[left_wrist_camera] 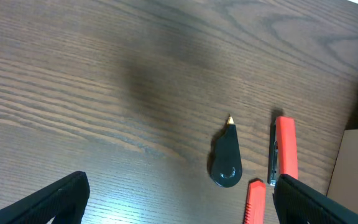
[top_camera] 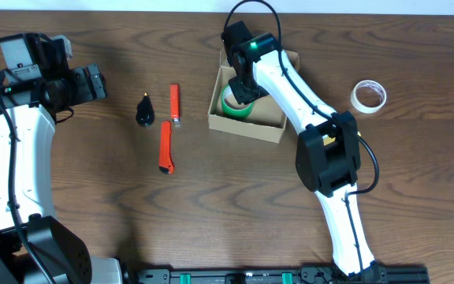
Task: Pack container
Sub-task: 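Release the green tape and lift the right gripper away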
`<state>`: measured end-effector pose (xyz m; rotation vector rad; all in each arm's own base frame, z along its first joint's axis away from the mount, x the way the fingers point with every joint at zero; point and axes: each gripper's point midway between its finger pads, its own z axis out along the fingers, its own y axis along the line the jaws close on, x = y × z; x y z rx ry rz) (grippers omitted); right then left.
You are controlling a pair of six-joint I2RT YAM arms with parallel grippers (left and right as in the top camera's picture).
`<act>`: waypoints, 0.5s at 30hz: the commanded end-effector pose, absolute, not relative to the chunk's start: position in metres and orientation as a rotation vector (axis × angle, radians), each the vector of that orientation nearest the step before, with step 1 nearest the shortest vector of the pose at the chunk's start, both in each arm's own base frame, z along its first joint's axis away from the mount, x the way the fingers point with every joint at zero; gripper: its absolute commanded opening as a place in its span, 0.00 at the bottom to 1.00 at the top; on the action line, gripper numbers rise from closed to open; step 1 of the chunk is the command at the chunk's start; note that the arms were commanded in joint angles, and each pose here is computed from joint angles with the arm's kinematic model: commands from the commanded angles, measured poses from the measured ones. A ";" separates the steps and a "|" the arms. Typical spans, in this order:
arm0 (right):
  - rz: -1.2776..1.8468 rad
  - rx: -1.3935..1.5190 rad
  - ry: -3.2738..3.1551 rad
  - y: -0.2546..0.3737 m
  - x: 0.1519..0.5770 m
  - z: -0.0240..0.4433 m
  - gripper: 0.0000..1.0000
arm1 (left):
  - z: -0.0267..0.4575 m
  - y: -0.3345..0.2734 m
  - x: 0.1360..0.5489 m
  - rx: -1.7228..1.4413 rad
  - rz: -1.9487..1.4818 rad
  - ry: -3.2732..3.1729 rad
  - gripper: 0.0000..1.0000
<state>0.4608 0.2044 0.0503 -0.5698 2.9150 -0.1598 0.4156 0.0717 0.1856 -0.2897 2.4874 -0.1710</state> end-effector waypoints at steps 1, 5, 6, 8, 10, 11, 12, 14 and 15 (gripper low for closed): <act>-0.110 -0.526 2.818 0.204 0.472 0.104 0.29 | 0.194 0.073 0.419 -0.279 -0.159 2.469 0.95; -0.069 -0.475 2.714 0.195 0.472 0.164 0.29 | 0.194 0.073 0.419 -0.279 -0.159 2.469 0.95; -0.067 -0.450 2.689 0.188 0.471 0.180 0.29 | 0.194 0.073 0.419 -0.279 -0.159 2.469 0.96; -0.066 -0.392 2.647 0.169 0.471 0.209 0.29 | 0.194 0.073 0.419 -0.279 -0.159 2.469 0.95; -0.061 -0.319 2.601 0.145 0.471 0.238 0.30 | 0.194 0.073 0.419 -0.279 -0.159 2.469 0.95; -0.064 -0.270 2.578 0.129 0.471 0.252 0.31 | 0.194 0.073 0.419 -0.279 -0.159 2.469 0.95; -0.068 -0.219 2.561 0.113 0.472 0.263 0.30 | 0.194 0.073 0.419 -0.279 -0.159 2.469 0.95; -0.081 -0.078 2.534 0.072 0.474 0.281 0.31 | 0.194 0.073 0.419 -0.279 -0.159 2.469 0.95; -0.091 0.000 2.527 0.050 0.475 0.285 0.31 | 0.194 0.073 0.419 -0.279 -0.159 2.469 0.95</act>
